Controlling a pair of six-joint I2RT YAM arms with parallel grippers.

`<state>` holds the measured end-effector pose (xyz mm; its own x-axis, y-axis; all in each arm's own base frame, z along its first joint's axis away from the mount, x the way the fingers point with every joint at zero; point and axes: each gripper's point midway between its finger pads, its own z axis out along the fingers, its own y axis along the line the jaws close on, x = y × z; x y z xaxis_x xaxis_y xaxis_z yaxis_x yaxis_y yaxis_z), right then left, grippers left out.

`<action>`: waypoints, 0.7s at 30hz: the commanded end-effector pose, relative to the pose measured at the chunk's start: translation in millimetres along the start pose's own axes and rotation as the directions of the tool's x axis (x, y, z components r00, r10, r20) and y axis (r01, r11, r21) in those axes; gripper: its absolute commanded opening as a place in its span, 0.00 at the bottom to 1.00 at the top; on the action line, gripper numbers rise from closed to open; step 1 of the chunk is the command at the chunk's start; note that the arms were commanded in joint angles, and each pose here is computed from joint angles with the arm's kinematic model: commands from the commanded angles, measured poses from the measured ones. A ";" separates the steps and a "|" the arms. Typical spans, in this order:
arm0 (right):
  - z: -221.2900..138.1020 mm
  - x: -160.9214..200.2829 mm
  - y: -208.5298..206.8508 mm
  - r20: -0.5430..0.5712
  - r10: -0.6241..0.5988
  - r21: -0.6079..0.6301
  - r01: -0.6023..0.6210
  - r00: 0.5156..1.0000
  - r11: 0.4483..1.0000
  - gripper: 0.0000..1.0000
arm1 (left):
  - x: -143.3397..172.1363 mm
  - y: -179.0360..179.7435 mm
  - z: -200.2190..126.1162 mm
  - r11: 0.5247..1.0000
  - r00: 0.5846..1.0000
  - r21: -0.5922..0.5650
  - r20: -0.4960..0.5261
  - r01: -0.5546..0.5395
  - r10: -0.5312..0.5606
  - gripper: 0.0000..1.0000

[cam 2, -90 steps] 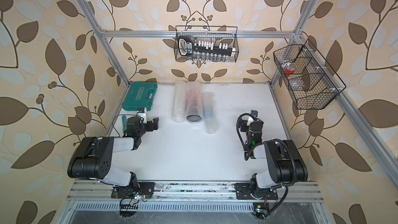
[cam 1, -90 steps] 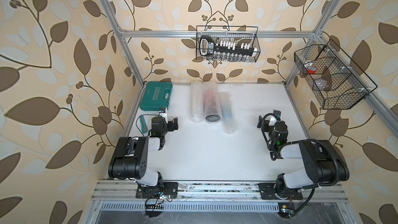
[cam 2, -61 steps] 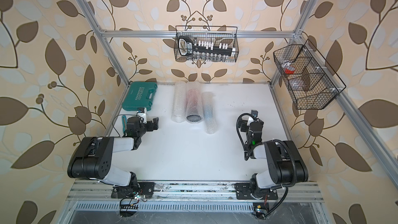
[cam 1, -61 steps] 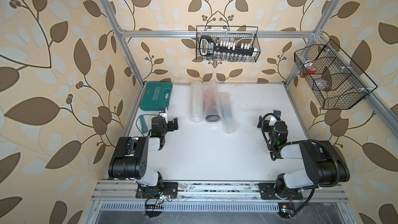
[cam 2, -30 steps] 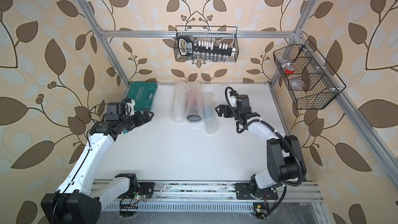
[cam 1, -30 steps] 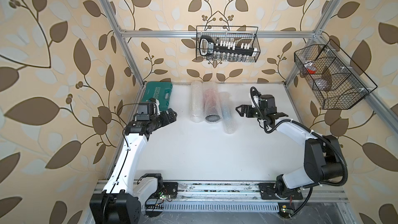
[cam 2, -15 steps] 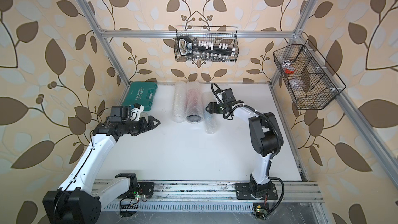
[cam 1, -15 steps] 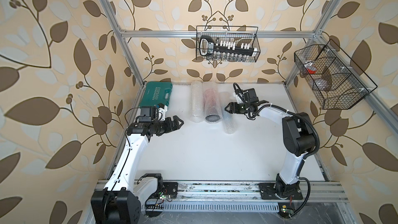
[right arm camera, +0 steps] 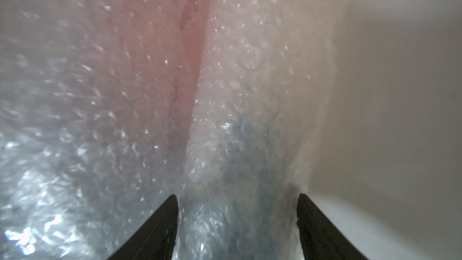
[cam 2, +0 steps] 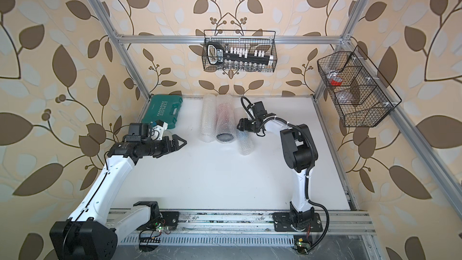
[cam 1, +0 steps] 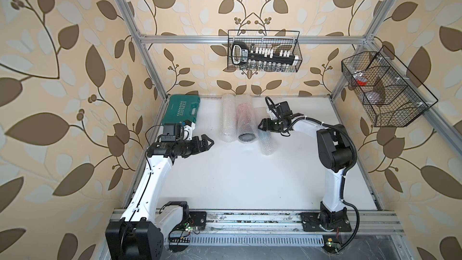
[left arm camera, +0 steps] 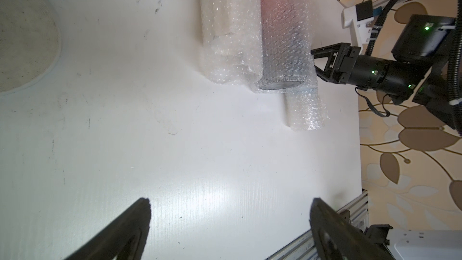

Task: Unwrap the vase from the bubble wrap
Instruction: Move the bubble wrap to the center of the board.

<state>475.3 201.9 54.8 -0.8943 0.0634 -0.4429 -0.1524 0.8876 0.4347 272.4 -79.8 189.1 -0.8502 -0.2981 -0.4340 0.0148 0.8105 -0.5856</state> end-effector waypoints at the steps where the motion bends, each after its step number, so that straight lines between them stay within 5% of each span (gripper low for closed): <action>1: 4.7 10.2 -9.4 -0.021 0.027 0.048 -0.026 0.999 0.998 0.68 | 5.2 -5.5 2.3 0.999 0.999 0.034 -0.025 -0.022 0.023 0.99; 8: -10.7 28.1 -16.3 -0.011 0.047 0.075 -0.046 0.999 0.996 0.54 | 6.8 -9.1 4.1 0.998 0.999 0.061 -0.039 -0.017 0.019 0.99; 21: -45.1 116.6 -9.9 -0.034 0.147 0.061 -0.144 0.989 0.988 0.53 | 42.3 -36.1 28.5 0.990 0.986 0.134 -0.166 0.036 -0.013 0.99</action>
<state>382.3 179.2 50.4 -0.8967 0.1496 -0.4166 -0.0587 0.8927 0.4469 255.8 -124.7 176.5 -0.9141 -0.2092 -0.3473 0.0776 0.7505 -0.6563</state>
